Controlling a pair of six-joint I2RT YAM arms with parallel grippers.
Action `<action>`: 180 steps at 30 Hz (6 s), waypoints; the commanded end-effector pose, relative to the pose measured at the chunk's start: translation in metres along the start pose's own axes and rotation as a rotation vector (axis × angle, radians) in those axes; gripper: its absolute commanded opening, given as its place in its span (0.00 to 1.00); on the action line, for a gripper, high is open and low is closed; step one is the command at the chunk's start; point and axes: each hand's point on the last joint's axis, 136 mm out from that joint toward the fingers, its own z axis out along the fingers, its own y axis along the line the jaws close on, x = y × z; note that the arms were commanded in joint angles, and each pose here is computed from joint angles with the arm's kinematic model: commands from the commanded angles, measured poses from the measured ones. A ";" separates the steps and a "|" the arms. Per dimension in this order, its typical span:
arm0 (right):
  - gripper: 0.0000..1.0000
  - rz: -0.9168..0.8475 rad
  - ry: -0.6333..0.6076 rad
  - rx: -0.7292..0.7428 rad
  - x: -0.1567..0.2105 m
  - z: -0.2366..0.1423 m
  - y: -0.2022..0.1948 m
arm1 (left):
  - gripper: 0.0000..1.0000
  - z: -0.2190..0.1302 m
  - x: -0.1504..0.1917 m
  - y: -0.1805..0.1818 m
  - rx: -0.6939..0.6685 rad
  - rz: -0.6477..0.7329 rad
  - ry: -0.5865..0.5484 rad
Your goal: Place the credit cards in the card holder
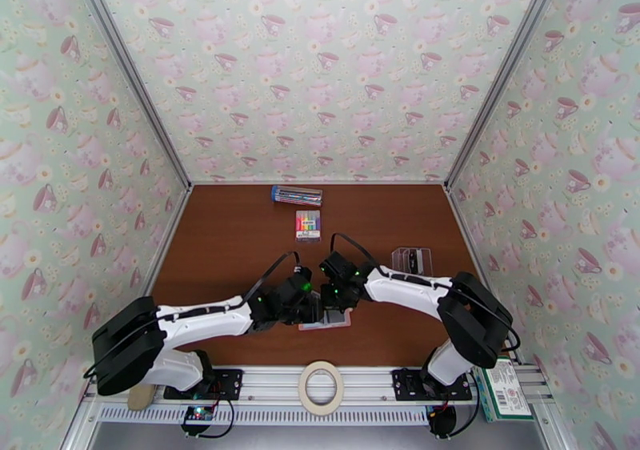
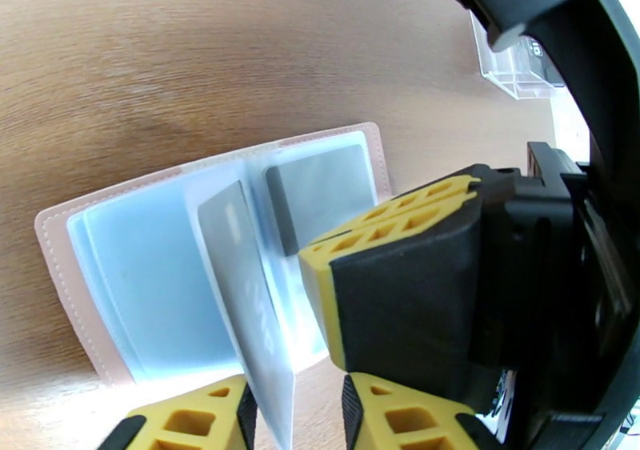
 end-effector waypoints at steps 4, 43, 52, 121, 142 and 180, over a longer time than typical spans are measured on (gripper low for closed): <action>0.11 -0.040 -0.050 0.070 -0.005 -0.010 -0.010 | 0.37 -0.001 -0.013 -0.047 0.124 0.060 -0.028; 0.17 -0.028 -0.293 0.363 -0.037 -0.116 -0.096 | 0.39 -0.022 -0.023 -0.046 0.118 0.096 -0.100; 0.28 -0.046 -0.420 0.460 -0.046 -0.161 -0.111 | 0.40 -0.050 -0.034 -0.030 0.113 0.069 -0.223; 0.40 0.461 -0.185 0.741 -0.081 -0.151 -0.307 | 0.43 -0.051 -0.025 -0.002 0.078 0.027 -0.184; 0.13 0.456 -0.206 0.739 -0.081 -0.158 -0.304 | 0.45 -0.051 -0.024 -0.001 0.080 0.025 -0.183; 0.00 0.284 -0.451 0.027 -0.086 -0.182 -0.156 | 0.45 -0.058 -0.035 -0.007 0.080 0.048 -0.214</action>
